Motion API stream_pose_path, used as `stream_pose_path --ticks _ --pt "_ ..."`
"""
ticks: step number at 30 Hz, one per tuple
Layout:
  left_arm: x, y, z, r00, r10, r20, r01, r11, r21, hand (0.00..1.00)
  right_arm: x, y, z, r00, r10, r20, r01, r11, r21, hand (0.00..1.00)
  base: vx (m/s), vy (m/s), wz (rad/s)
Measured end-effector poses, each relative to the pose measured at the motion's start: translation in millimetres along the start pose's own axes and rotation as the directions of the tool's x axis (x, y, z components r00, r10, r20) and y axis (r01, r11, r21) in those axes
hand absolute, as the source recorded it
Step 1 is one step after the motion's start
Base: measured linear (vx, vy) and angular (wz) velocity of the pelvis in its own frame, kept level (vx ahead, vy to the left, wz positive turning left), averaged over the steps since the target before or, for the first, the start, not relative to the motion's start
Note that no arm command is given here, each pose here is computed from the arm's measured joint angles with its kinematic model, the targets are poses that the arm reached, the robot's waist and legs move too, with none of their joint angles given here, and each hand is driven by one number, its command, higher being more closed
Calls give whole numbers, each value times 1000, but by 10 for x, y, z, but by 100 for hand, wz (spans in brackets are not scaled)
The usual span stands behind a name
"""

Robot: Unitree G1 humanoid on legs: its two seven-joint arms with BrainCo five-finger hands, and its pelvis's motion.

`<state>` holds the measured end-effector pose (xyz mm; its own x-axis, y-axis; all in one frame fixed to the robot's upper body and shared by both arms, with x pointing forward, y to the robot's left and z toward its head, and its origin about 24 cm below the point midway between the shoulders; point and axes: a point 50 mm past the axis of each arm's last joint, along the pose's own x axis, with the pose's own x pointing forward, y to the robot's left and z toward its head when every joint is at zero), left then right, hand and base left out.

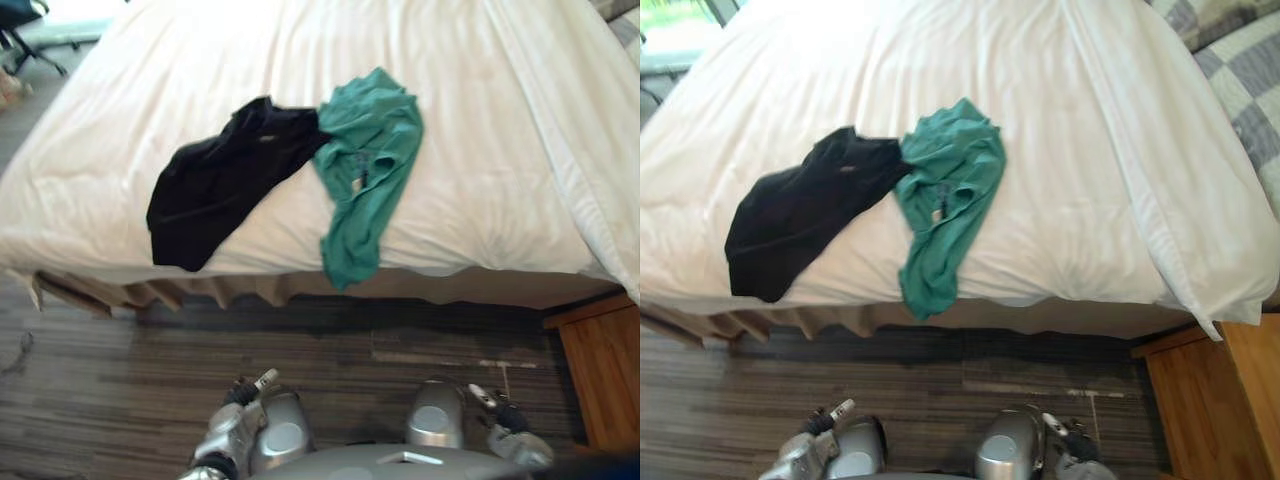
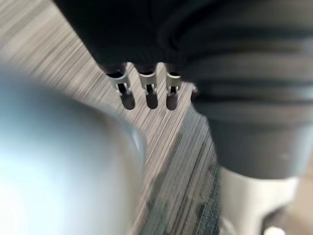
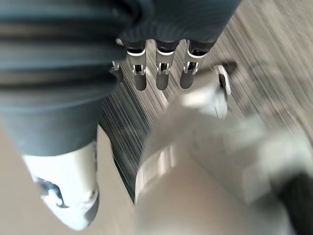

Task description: Tidy the bed and pick cloth on bed and put in laundry

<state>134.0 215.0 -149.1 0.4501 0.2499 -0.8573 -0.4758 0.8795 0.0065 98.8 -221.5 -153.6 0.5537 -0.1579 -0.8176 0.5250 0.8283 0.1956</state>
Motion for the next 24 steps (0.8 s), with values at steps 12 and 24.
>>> stream_pose_path --ticks 12,24 --pt "-13 -242 -35 998 -51 -32 56 978 200 0 31 334 42 980 200 22 -195 971 -142 0 0 243 -1" --pt "-18 -186 10 998 -51 44 43 986 160 0 91 328 189 986 163 29 -158 978 -137 0 -87 6 -5"
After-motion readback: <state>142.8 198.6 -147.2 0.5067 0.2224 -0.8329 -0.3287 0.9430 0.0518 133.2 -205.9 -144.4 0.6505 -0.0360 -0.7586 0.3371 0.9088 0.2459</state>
